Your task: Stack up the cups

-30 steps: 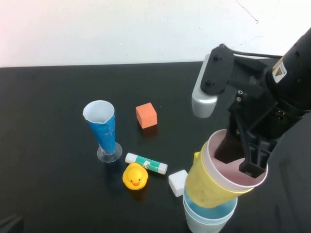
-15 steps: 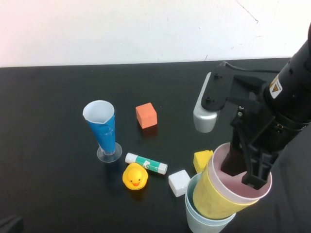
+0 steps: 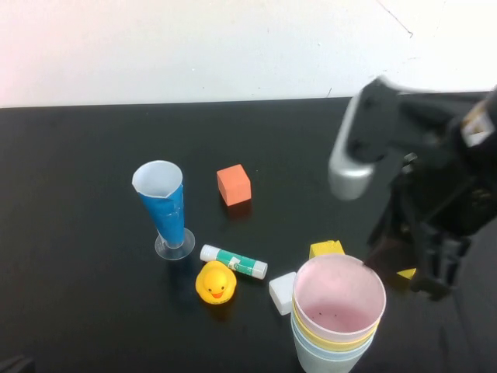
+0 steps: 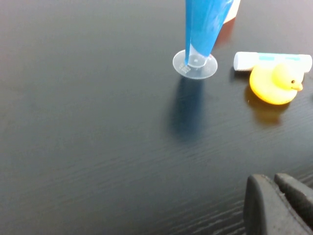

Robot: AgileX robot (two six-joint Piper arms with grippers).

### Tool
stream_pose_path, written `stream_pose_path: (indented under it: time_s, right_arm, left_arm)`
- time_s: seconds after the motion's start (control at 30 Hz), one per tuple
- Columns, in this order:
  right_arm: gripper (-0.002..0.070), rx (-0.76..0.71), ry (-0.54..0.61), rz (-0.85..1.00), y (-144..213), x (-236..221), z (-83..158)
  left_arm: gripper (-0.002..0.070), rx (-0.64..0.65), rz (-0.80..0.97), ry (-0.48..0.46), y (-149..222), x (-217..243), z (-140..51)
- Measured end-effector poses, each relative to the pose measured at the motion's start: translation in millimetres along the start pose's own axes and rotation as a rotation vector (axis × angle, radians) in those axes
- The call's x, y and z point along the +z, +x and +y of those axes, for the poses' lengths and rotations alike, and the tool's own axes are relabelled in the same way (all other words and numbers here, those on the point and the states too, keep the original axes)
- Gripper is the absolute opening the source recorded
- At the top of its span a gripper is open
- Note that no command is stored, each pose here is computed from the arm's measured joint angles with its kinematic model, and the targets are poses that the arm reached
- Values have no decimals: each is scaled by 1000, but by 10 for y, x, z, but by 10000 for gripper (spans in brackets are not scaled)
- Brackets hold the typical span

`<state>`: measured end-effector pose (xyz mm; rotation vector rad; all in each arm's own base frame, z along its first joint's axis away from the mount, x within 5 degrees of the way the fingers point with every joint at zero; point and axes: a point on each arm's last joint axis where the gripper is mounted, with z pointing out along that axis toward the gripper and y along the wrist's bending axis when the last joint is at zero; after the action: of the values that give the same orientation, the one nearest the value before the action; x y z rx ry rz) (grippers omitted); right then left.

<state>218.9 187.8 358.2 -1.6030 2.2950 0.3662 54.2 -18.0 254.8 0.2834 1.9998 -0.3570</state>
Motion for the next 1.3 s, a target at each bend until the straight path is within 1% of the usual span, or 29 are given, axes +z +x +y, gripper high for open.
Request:
stream_pose_path:
  time_s: [0.07,0.17,0.3,0.4,0.57,0.67,0.8,0.87,0.93,0.97,1.03,1.13,1.2,1.3]
  right_arm:
    - [181,-6,31,-51,42,-190,81]
    - [179,-21,121,-193,165,-519,246]
    - [152,-43,295,-424,521,-879,519]
    - [116,-49,394,-570,836,-935,699]
    - [50,-61,539,-775,1331,-883,933]
    - [13,-80,592,-787,1592,-716,1010]
    - [1,-106,634,-770,1838,-534,1075]
    - [-1,-106,620,-739,1931,-449,1108]
    - [-1,-99,579,-687,2011,-358,1142]
    - [-1,-91,553,-649,2044,-306,1151]
    - [-1,-65,540,-567,2121,-205,1136]
    - [-1,-33,609,-494,2192,-155,1058]
    - [-1,10,654,-500,2204,-177,1018]
    - [-1,81,671,-564,2201,-218,1009]
  left_arm:
    - [1,-2,6,-1,5,0,1]
    - [1,-2,9,-3,9,0,2]
    - [1,-2,9,-3,9,0,2]
    - [1,-4,10,-2,9,0,2]
    - [1,-4,12,-3,11,0,3]
    - [1,-4,12,-3,11,0,3]
    - [0,-6,12,-1,11,0,1]
    - [0,-6,14,-2,13,0,2]
    - [0,-6,14,-2,13,0,2]
    - [0,-6,14,-2,13,0,2]
    - [0,-6,14,-2,13,0,2]
    - [0,-6,14,-2,13,0,2]
    - [0,-6,14,-2,13,0,2]
    - [0,-6,14,-2,13,0,2]
